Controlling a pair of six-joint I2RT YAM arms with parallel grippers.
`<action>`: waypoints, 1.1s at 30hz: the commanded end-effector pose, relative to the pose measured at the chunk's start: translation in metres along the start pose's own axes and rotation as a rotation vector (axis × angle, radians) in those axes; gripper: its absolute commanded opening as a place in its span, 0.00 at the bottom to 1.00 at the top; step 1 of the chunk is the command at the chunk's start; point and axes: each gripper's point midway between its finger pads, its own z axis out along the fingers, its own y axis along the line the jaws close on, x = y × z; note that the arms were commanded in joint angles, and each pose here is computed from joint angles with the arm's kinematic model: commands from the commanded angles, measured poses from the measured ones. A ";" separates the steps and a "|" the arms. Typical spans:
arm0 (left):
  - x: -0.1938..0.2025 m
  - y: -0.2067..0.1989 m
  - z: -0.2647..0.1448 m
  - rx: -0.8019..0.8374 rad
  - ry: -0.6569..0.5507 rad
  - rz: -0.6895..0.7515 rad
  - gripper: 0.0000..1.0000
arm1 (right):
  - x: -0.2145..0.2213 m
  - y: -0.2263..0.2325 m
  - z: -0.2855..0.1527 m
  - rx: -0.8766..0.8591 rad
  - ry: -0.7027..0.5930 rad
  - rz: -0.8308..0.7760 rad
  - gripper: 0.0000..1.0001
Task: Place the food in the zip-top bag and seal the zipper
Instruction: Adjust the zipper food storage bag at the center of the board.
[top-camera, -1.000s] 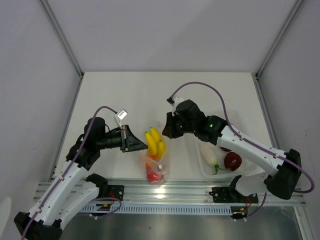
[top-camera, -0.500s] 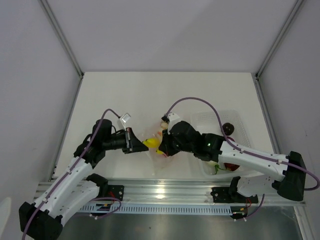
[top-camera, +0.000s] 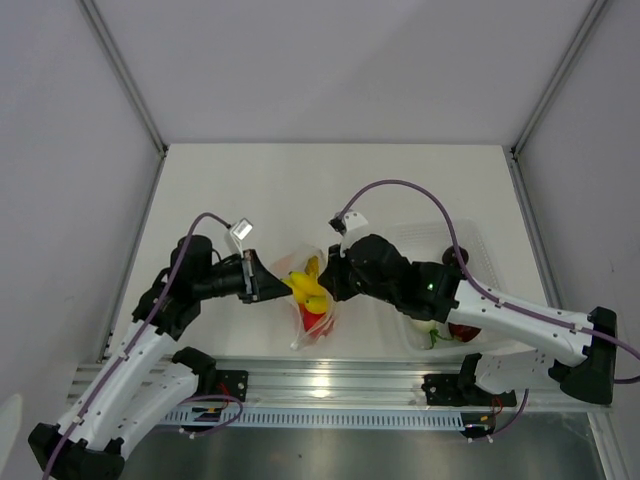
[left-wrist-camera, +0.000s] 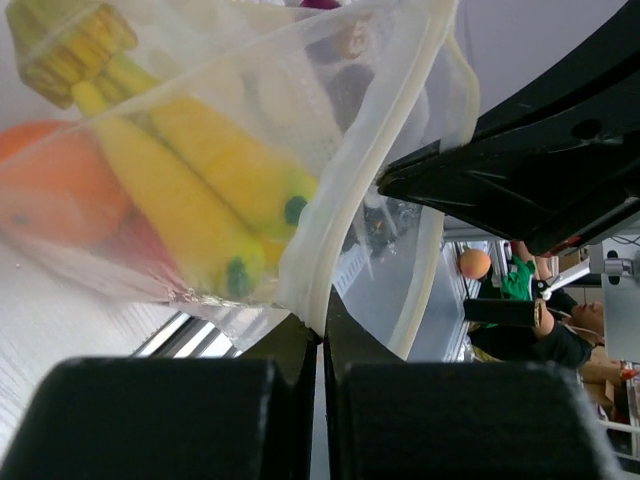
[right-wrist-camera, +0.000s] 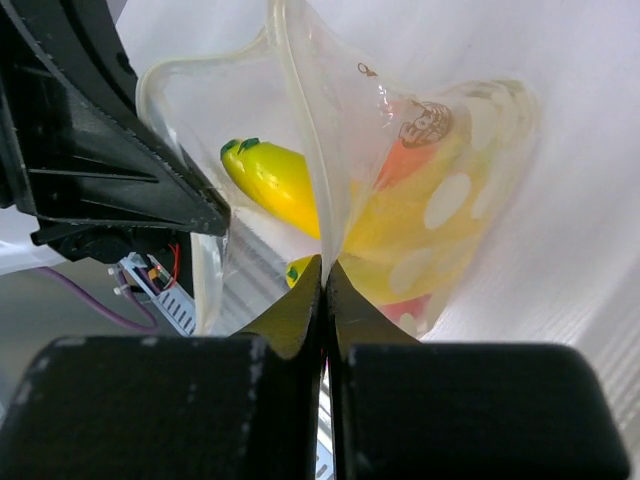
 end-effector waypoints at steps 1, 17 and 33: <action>-0.018 -0.027 -0.017 0.030 -0.067 0.098 0.01 | -0.041 0.019 -0.020 -0.037 -0.126 -0.020 0.00; -0.040 -0.065 -0.038 0.068 -0.121 0.172 0.01 | -0.072 0.014 -0.038 0.037 -0.180 -0.019 0.00; -0.029 -0.066 -0.035 0.120 -0.078 0.167 0.01 | -0.047 -0.002 -0.018 0.085 -0.141 0.048 0.00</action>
